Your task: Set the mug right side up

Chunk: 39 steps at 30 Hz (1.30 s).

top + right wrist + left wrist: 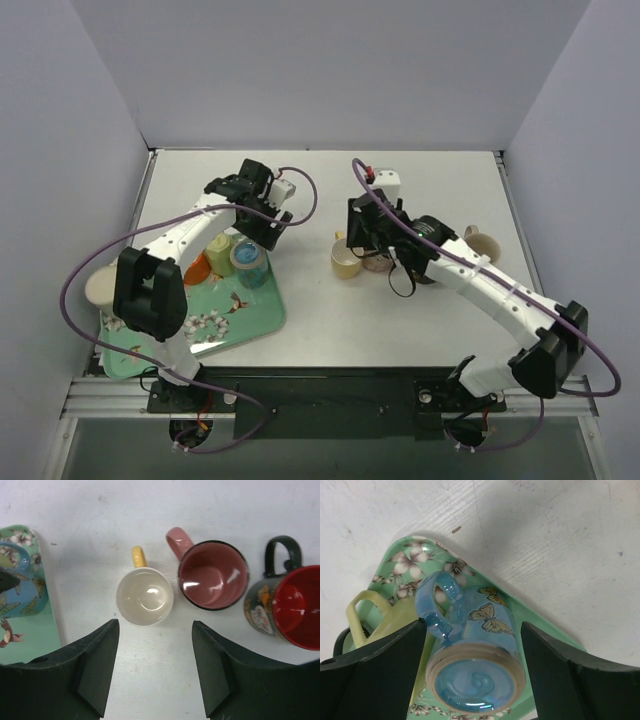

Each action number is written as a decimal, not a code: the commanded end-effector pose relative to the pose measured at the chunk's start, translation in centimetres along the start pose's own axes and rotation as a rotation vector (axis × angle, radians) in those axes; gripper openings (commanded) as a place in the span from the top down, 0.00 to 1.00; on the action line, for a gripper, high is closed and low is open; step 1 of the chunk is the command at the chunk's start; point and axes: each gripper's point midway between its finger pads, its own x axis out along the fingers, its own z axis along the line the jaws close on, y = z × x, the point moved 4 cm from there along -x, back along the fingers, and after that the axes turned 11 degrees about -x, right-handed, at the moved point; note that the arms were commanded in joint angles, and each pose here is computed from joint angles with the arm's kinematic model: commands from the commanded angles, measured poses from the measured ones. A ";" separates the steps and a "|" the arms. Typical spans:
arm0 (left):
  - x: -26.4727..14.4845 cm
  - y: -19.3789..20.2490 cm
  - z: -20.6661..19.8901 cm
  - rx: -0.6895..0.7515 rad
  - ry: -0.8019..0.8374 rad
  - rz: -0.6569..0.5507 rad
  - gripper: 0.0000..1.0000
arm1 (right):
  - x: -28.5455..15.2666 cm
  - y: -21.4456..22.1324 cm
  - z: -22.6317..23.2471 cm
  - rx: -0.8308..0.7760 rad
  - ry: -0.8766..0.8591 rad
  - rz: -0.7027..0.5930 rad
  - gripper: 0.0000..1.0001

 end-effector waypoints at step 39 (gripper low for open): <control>1.7 8.8 -2.1 0.383 -0.001 0.198 0.58 | -4.1 3.9 -7.0 -0.025 0.166 -0.070 0.44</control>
